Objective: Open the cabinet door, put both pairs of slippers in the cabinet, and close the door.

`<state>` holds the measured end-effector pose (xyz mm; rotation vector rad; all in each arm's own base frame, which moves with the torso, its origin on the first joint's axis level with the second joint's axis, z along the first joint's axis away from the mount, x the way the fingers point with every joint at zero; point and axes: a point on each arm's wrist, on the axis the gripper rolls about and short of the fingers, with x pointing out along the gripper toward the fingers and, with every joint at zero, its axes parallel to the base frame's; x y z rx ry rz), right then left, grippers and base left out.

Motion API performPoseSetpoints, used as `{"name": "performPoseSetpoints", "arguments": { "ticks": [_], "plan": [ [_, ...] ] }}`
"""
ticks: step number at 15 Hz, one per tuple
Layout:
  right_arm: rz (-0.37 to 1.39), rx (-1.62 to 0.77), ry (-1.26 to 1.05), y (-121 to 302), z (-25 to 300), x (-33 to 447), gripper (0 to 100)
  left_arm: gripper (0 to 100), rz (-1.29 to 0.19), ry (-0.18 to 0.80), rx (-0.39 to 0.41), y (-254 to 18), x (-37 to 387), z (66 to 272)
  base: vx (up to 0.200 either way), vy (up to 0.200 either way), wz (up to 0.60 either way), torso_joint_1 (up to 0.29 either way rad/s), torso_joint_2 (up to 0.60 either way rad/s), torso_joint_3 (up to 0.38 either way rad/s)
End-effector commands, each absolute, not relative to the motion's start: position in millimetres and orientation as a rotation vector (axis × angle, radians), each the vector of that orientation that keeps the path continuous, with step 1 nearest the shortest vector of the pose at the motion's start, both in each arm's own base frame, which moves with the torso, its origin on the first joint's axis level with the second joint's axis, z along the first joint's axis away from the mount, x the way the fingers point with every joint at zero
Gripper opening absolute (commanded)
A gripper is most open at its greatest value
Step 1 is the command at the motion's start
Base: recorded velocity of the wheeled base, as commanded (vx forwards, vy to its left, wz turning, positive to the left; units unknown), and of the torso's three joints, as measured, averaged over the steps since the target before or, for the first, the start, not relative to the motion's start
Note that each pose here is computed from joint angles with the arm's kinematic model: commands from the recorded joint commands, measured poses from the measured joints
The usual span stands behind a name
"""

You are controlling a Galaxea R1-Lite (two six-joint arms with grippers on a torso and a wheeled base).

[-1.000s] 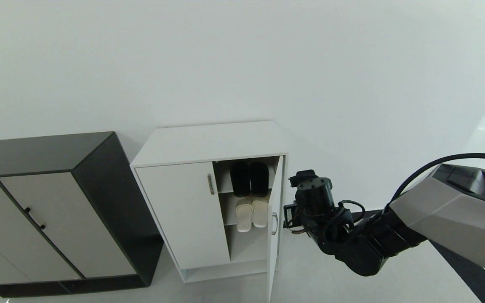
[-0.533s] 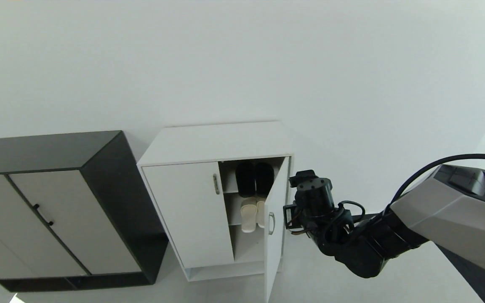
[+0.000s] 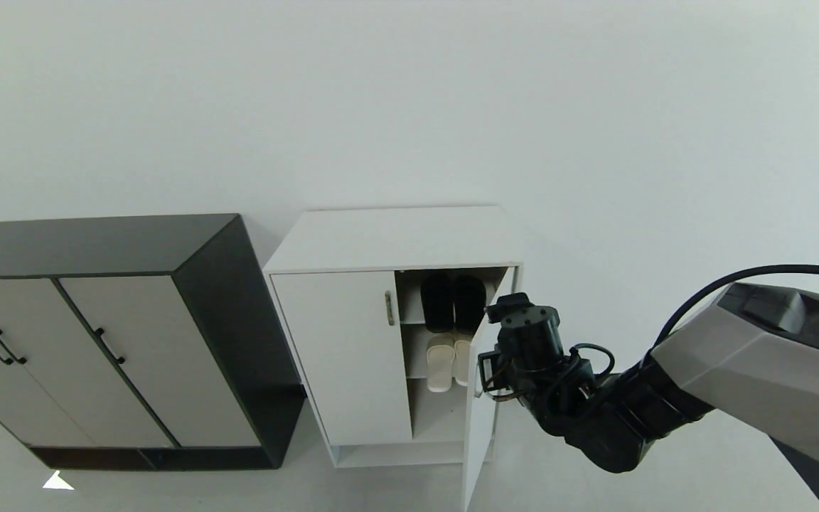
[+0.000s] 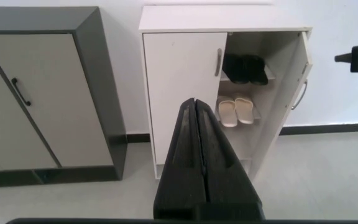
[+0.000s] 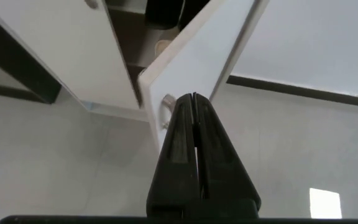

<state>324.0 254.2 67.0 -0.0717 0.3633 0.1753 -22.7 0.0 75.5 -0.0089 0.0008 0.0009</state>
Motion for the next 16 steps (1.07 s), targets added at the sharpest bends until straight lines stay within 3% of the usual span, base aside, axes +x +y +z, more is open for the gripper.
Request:
{"name": "performPoseSetpoints", "arguments": {
  "ticks": [1, 7, 12, 16],
  "plan": [
    [0.162, -0.088, 0.395, 246, 54, 330, 0, 0, 0.002, 0.002, -0.009, 0, -23, 76, 0.0, 0.0, 0.0, 0.0, 0.0, 0.0],
    [0.232, -0.087, 0.383, 248, 20, 361, 0, 0, 0.0, 0.002, -0.006, 0, -23, 76, 0.0, 0.0, 0.0, 0.0, 0.0, 0.0],
    [0.303, -0.043, 0.323, 276, 19, 372, 0, 0, 0.0, 0.002, -0.006, 0, -23, 76, 0.0, 0.0, 0.0, 0.0, 0.0, 0.0],
    [0.379, 0.079, 0.141, 283, 37, 369, 0, 0, 0.0, 0.002, -0.006, 0, -23, 76, 0.0, 0.0, 0.0, 0.0, 0.0, 0.0]
  ]
}}
